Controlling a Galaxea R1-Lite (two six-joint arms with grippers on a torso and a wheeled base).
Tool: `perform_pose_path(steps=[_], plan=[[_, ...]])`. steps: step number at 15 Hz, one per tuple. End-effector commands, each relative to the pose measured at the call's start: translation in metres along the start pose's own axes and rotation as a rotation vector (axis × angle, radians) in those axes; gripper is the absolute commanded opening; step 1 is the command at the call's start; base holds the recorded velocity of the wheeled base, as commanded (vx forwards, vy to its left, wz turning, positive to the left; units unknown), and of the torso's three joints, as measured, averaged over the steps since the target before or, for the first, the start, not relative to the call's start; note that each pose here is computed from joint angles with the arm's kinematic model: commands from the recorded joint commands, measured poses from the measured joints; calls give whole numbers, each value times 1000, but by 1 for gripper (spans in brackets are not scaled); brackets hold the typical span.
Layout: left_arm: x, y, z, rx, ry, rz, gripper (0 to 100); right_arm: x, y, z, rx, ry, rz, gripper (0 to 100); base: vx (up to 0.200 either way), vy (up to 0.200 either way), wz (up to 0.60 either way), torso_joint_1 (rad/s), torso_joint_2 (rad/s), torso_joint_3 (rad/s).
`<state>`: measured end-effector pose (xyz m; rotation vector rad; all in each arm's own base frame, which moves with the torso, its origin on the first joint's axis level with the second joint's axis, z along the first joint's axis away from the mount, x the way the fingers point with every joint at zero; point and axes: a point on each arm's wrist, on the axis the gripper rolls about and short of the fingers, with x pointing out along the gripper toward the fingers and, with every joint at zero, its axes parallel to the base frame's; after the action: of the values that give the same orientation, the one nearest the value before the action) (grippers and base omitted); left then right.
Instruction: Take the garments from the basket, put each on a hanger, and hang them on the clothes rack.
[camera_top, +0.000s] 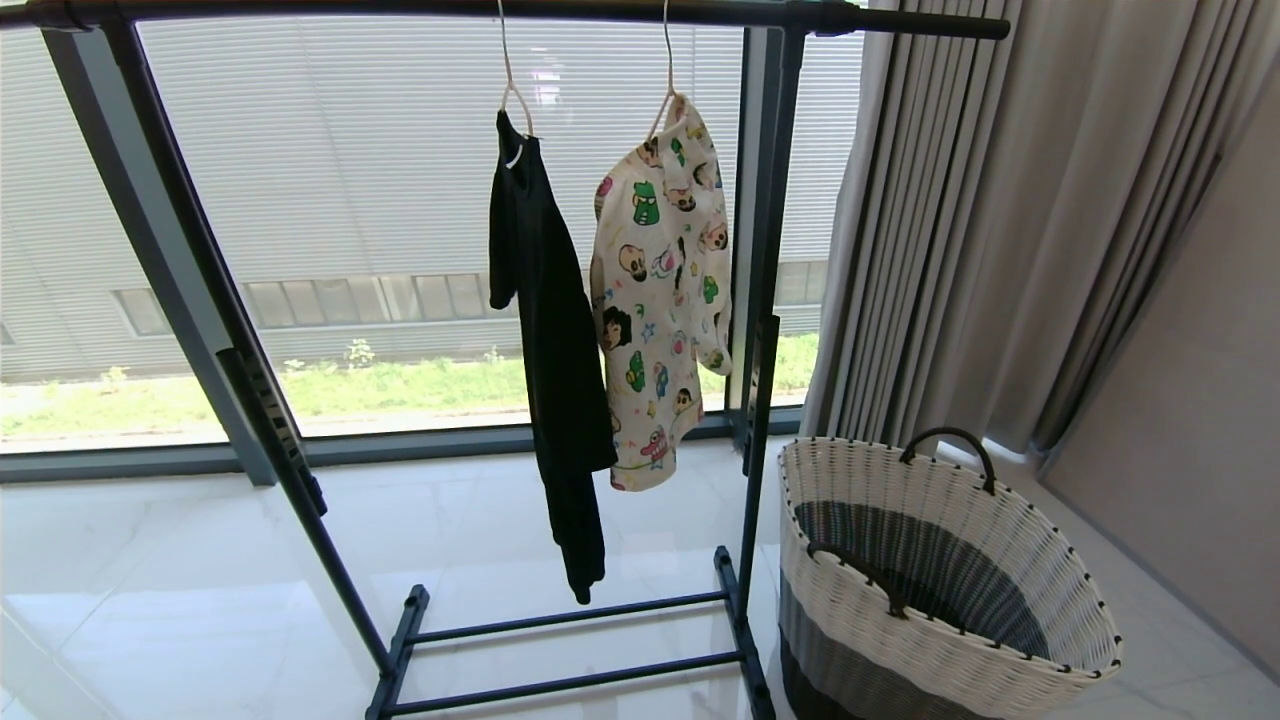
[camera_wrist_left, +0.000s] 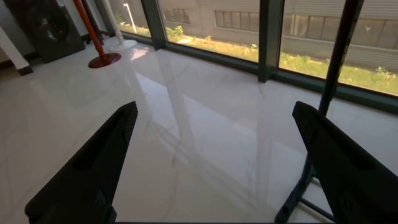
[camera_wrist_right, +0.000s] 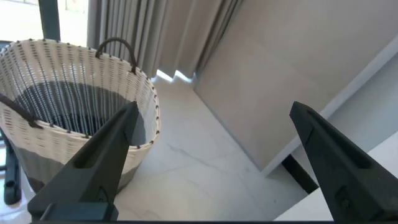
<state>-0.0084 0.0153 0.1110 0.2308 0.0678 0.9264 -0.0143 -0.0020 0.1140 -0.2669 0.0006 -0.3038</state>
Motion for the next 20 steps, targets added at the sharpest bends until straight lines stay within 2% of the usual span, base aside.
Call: perform_pose_path(steps=[1,3,5,7,8,10,11,12,13,14,15,17,20], plan=[[-12,10,-15,-24,-13,91,100,-2,4,-15,17,-64,-19,100,0,0,0,0,0,0],[-12,9,-19,7,19,106,100,-2,5,-19,11,-28,-11,100,0,0,0,0,0,0],[-12,10,-19,7,21,109,100,-2,6,-26,-1,43,-3,100,0,0,0,0,0,0],[-12,10,-19,-30,24,128,100,-2,6,-26,0,43,-6,100,0,0,0,0,0,0],[-12,10,-19,-84,27,154,100,-2,6,-24,3,27,-12,100,0,0,0,0,0,0],[-12,10,-22,-103,41,156,100,-2,6,-23,-2,16,-13,100,0,0,0,0,0,0],[-12,9,-22,-148,33,123,100,-2,6,-23,-2,15,-12,100,0,0,0,0,0,0],[-12,7,-21,-217,13,41,100,-2,6,-23,1,13,-13,100,0,0,0,0,0,0],[-12,7,-20,-255,1,8,100,-2,5,-22,6,10,-15,100,0,0,0,0,0,0],[-12,8,-14,-336,-48,-24,100,-2,4,-17,55,-40,-26,100,0,0,0,0,0,0],[-12,8,-11,-360,-69,-32,100,-3,4,-16,75,-53,-29,100,0,0,0,0,0,0],[-12,8,-10,-379,-85,-80,100,-2,4,-16,128,-53,-26,100,0,0,0,0,0,0],[-13,1,-15,-329,-63,-305,100,-2,5,-18,129,-42,14,100,0,0,0,0,0,0]])
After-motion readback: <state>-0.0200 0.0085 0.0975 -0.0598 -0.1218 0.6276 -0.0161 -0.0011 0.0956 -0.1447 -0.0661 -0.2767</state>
